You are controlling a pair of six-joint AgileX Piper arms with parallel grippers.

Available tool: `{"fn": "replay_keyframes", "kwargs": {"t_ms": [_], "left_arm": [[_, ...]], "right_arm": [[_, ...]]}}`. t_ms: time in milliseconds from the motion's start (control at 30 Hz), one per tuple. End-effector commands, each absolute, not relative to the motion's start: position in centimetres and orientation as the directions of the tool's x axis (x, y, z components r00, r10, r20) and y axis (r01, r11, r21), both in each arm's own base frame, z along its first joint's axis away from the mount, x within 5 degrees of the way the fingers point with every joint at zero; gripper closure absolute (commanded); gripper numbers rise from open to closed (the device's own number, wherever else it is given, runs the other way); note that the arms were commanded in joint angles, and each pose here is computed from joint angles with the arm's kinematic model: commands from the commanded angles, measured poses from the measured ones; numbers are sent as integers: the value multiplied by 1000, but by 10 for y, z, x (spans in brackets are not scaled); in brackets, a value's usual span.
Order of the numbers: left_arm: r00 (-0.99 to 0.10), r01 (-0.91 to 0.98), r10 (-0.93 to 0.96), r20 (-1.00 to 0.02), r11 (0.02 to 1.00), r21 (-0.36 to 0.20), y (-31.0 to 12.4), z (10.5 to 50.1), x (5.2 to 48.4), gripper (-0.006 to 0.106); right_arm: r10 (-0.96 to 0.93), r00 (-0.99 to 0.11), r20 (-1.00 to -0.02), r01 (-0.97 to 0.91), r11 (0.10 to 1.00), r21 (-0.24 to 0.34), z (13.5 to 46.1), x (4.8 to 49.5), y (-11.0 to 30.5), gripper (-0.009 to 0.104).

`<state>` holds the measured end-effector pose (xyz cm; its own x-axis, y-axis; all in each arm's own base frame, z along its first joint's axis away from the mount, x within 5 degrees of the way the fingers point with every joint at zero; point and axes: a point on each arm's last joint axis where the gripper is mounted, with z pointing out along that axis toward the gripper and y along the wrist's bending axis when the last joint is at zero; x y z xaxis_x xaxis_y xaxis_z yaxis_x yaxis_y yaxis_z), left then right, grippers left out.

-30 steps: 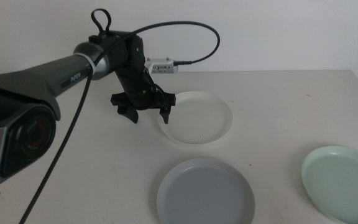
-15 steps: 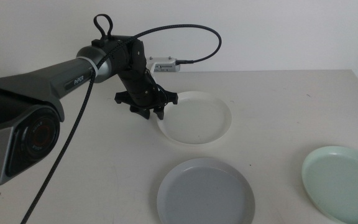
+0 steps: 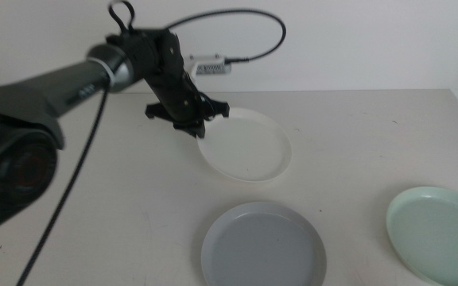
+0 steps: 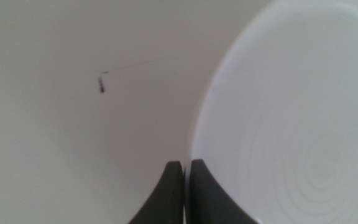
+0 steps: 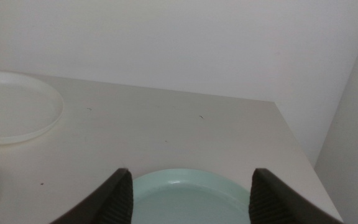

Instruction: Stack the three bowls on top of each other.

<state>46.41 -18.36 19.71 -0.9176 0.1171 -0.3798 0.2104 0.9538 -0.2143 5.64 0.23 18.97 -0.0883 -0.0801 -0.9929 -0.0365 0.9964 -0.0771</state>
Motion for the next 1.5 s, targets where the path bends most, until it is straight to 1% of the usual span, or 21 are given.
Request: {"fn": "replay_keyframes", "kwargs": {"t_ms": [0, 133, 200, 300, 433, 467, 633, 767, 800, 933, 1133, 1333, 1467], "left_arm": [[-850, 245, 89, -520, 940, -239, -183, 268, 450, 100], [-792, 297, 129, -596, 935, -192, -189, 303, 421, 100], [-788, 305, 142, -600, 935, -180, -193, 310, 405, 100], [-785, 326, 160, -599, 928, -179, -200, 319, 381, 100], [-772, 373, 210, -600, 914, -161, -205, 321, 348, 100], [-773, 377, 213, -598, 912, -163, -205, 318, 340, 100], [-777, 347, 147, -611, 911, -222, -200, 304, 305, 100], [-799, 332, 139, -585, 913, -237, -198, 286, 290, 100], [-806, 328, 140, -575, 915, -236, -197, 280, 288, 100], [-837, 296, 111, -537, 916, -272, -195, 262, 281, 100], [-868, 259, 84, -489, 917, -303, -193, 243, 274, 100], [-890, 249, 92, -446, 918, -307, -193, 232, 271, 100], [-903, 230, 78, -422, 918, -322, -195, 226, 272, 100]], "right_arm": [[-94, 20, -995, -19, 995, -95, 200, 55, 1, 47], [-94, 20, -995, -19, 995, -95, 200, 55, 1, 47], [-94, 20, -995, -19, 995, -95, 200, 55, 1, 47], [-94, 20, -995, -19, 995, -95, 200, 55, 1, 47], [-94, 20, -995, -19, 995, -95, 200, 55, 1, 47], [-94, 20, -995, -19, 995, -95, 200, 55, 1, 47], [-94, 20, -995, -19, 995, -95, 200, 55, 1, 47], [-94, 20, -995, -19, 995, -95, 200, 55, 1, 47], [-94, 20, -995, -19, 995, -95, 200, 55, 1, 47], [-94, 20, -995, -19, 995, -95, 200, 55, 1, 47], [-94, 20, -995, -19, 995, -95, 200, 55, 1, 47], [-94, 20, -995, -19, 995, -95, 200, 55, 1, 47], [-94, 20, -995, -19, 995, -95, 200, 55, 1, 47]]}}
